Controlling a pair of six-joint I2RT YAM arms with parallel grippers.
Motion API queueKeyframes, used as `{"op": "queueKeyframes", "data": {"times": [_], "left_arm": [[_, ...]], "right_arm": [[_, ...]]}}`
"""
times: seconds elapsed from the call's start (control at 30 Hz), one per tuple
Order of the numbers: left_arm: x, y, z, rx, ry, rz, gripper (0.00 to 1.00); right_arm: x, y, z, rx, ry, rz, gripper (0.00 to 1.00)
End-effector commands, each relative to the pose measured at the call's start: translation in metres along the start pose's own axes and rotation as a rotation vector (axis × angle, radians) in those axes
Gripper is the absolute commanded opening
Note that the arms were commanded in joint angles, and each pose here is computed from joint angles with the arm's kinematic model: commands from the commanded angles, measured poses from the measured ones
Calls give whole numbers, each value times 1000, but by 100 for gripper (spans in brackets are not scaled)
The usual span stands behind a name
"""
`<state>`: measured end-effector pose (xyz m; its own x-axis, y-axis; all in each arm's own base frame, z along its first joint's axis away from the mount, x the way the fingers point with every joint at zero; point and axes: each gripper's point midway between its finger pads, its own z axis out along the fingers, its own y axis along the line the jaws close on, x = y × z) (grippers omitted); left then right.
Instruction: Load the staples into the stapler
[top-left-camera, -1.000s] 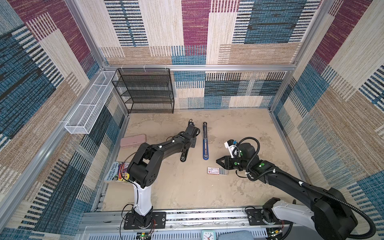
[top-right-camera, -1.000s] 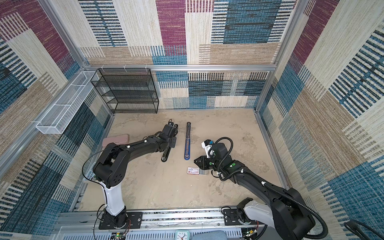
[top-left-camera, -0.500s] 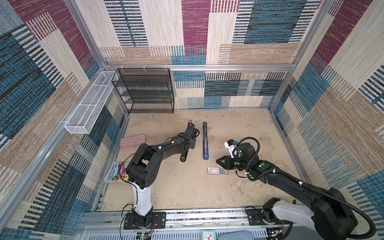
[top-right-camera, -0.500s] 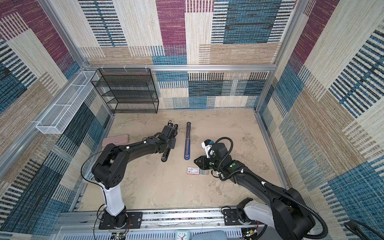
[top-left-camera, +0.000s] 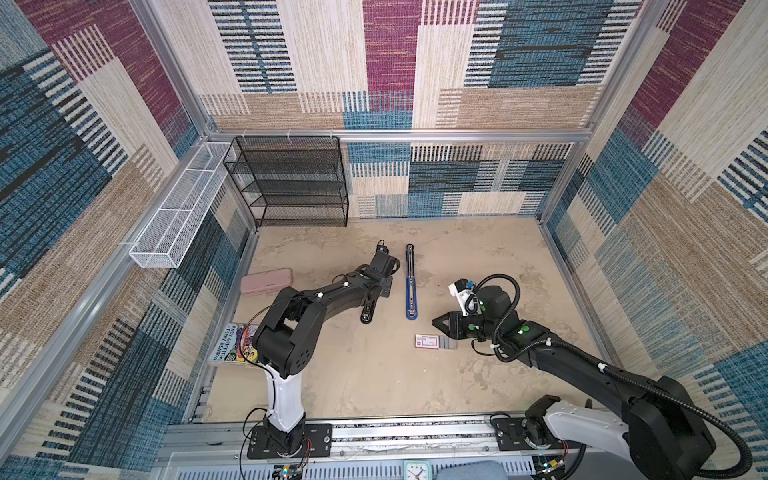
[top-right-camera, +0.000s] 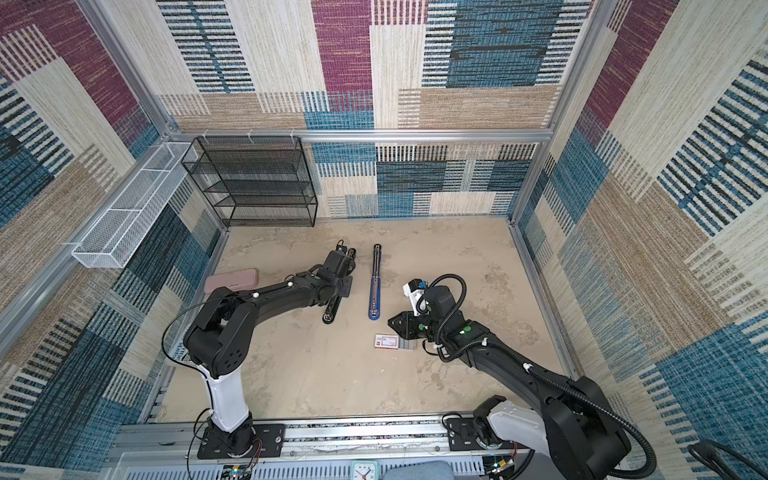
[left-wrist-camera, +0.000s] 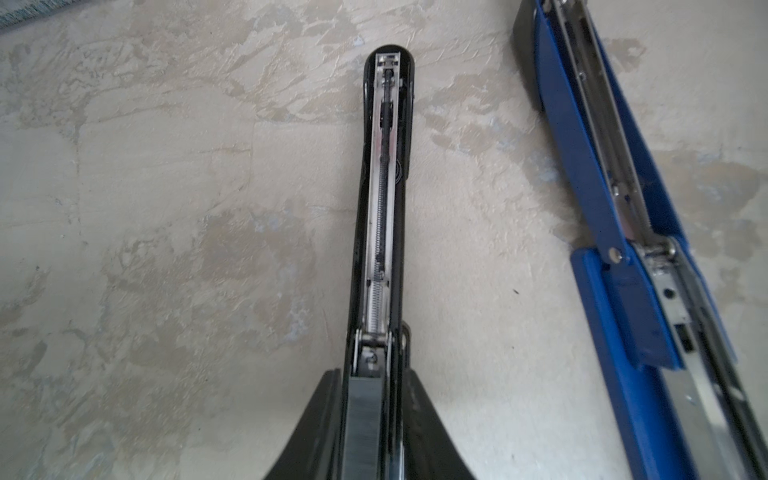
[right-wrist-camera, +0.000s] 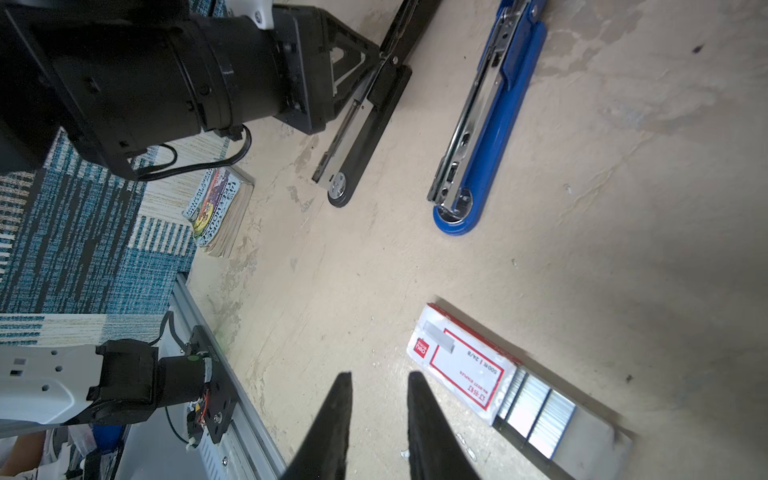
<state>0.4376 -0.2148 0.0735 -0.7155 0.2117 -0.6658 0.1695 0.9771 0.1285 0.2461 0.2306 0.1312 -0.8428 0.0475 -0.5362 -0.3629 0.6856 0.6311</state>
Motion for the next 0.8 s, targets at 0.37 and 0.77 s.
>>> {"op": "queueKeyframes", "data": {"times": [0.37, 0.77], "left_arm": [[-13, 13, -3, 19, 93, -26, 35], [2, 11, 8, 83, 202, -51, 36]], "right_arm": [[-8, 6, 0, -20, -19, -19, 27], [-6, 7, -4, -25, -30, -5, 27]]}}
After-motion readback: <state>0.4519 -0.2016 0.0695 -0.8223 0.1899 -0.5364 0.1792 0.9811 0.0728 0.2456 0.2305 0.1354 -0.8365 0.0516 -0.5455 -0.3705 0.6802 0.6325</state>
